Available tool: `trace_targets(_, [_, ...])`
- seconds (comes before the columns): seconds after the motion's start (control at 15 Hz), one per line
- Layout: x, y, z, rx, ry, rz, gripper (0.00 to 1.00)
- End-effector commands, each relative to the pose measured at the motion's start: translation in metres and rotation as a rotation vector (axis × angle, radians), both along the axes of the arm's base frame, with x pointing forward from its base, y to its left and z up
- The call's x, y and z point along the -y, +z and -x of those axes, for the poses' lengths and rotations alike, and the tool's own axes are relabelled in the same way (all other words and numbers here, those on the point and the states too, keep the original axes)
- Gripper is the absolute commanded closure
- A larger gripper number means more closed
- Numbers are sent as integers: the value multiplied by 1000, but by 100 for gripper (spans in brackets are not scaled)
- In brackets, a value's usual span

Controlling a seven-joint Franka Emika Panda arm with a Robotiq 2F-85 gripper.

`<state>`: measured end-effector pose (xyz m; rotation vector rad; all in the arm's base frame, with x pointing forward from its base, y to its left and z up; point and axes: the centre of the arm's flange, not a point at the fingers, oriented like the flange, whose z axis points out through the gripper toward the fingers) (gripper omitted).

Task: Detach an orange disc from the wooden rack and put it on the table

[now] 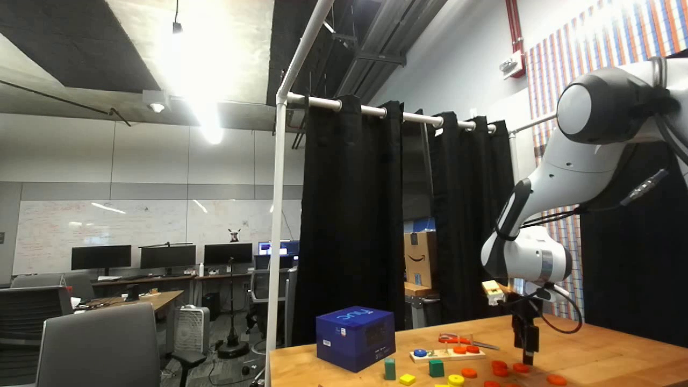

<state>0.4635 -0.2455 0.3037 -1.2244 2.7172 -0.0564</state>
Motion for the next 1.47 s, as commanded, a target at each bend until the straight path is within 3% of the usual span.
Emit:
trace_targets(0.0, [-37,67,32,-9,192,38,0])
trace_targets(0.4, [-109,154,69,-44,511,72,0])
trace_targets(0.73, [-175,224,126,-90,791,71,0])
trace_targets(1.0, [-205,246,166,-133,1015,92,0])
trace_targets(1.4, [-246,237,199,-201,1349,102,0])
